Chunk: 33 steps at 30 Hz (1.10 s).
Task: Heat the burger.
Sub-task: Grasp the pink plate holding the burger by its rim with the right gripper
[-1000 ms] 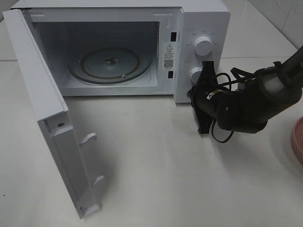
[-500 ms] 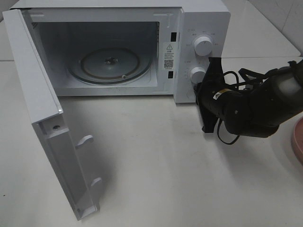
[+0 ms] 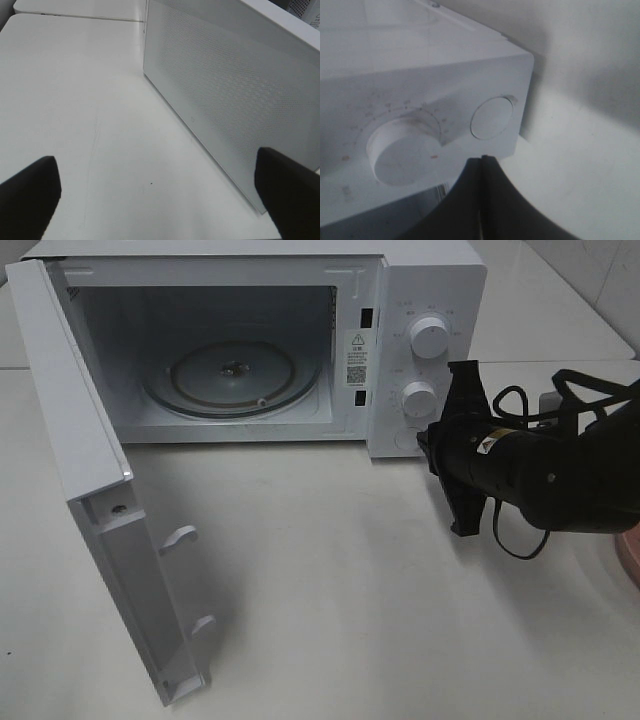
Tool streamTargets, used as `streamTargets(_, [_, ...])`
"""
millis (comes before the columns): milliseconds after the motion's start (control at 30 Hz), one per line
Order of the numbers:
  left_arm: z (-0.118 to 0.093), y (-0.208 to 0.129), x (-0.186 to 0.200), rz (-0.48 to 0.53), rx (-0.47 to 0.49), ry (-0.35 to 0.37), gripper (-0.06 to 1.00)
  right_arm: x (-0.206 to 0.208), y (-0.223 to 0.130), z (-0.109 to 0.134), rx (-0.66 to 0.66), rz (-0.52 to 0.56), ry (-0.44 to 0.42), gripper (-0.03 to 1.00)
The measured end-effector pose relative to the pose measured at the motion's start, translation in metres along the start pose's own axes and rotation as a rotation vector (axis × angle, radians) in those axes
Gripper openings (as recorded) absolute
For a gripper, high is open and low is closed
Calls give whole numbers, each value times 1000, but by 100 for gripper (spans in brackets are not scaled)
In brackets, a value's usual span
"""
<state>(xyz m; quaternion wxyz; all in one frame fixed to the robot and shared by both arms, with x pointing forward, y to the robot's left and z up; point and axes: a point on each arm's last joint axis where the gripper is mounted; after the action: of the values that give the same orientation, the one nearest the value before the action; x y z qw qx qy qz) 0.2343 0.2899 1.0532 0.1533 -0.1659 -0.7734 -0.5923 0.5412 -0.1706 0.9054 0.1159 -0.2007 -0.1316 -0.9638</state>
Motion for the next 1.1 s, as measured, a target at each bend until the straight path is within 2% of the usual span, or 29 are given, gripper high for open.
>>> streamTargets(67, [0, 0, 0, 0, 0, 0, 97, 2, -1, 0, 28, 17, -9, 2])
streamTargets(133, [0, 0, 0, 0, 0, 0, 97, 11, -4, 4, 128, 94, -66, 2])
streamTargets(233, [0, 0, 0, 0, 0, 0, 97, 13, -5, 5, 152, 111, -82, 2])
streamTargets(300, [0, 0, 0, 0, 0, 0, 97, 22, -6, 7, 283, 177, -138, 2])
streamTargets(367, [0, 0, 0, 0, 0, 0, 97, 25, -6, 9, 312, 189, -144, 2])
streamTargets(400, [0, 0, 0, 0, 0, 0, 97, 31, -6, 10, 390, 222, -164, 3])
streamTargets(500, [0, 0, 0, 0, 0, 0, 97, 34, -6, 12, 439, 238, -168, 3])
streamTargets(567, [0, 0, 0, 0, 0, 0, 97, 45, -6, 17, 656, 308, -170, 4])
streamTargets(600, [0, 0, 0, 0, 0, 0, 97, 45, -6, 17, 656, 308, -170, 4])
streamTargets(667, [0, 0, 0, 0, 0, 0, 97, 54, -6, 17, 811, 381, -191, 5])
streamTargets(700, [0, 0, 0, 0, 0, 0, 97, 54, -6, 17, 811, 381, -191, 5])
streamTargets(767, [0, 0, 0, 0, 0, 0, 97, 62, -7, 14, 941, 470, -230, 5])
streamTargets(800, [0, 0, 0, 0, 0, 0, 97, 62, -7, 14, 941, 470, -230, 5])
streamTargets(833, [0, 0, 0, 0, 0, 0, 97, 68, -7, 12, 1023, 525, -249, 6])
streamTargets(867, [0, 0, 0, 0, 0, 0, 97, 68, -7, 12, 1023, 525, -249, 6])
streamTargets(933, [0, 0, 0, 0, 0, 0, 97, 76, -6, 11, 1158, 598, -261, 7])
streamTargets(967, [0, 0, 0, 0, 0, 0, 97, 76, -6, 11, 1158, 598, -261, 7])
streamTargets(1000, [0, 0, 0, 0, 0, 0, 97, 81, -5, 9, 1258, 643, -270, 8])
streamTargets(1067, [0, 0, 0, 0, 0, 0, 97, 83, -4, 9, 1306, 662, -274, 8])
streamTargets(1100, [0, 0, 0, 0, 0, 0, 97, 88, -2, 7, 1375, 696, -290, 8])
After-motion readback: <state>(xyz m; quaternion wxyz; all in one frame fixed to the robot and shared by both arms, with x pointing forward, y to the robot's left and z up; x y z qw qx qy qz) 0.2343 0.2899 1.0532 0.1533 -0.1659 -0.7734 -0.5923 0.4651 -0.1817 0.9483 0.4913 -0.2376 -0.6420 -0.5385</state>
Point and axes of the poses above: a point on each arm's last joint axis where the gripper is mounted, x pointing back along that axis away from the gripper, z along the wrist's bending axis when the last joint is at zero, y = z × x, and after that the axes turned 13 degrees about x, right-handed
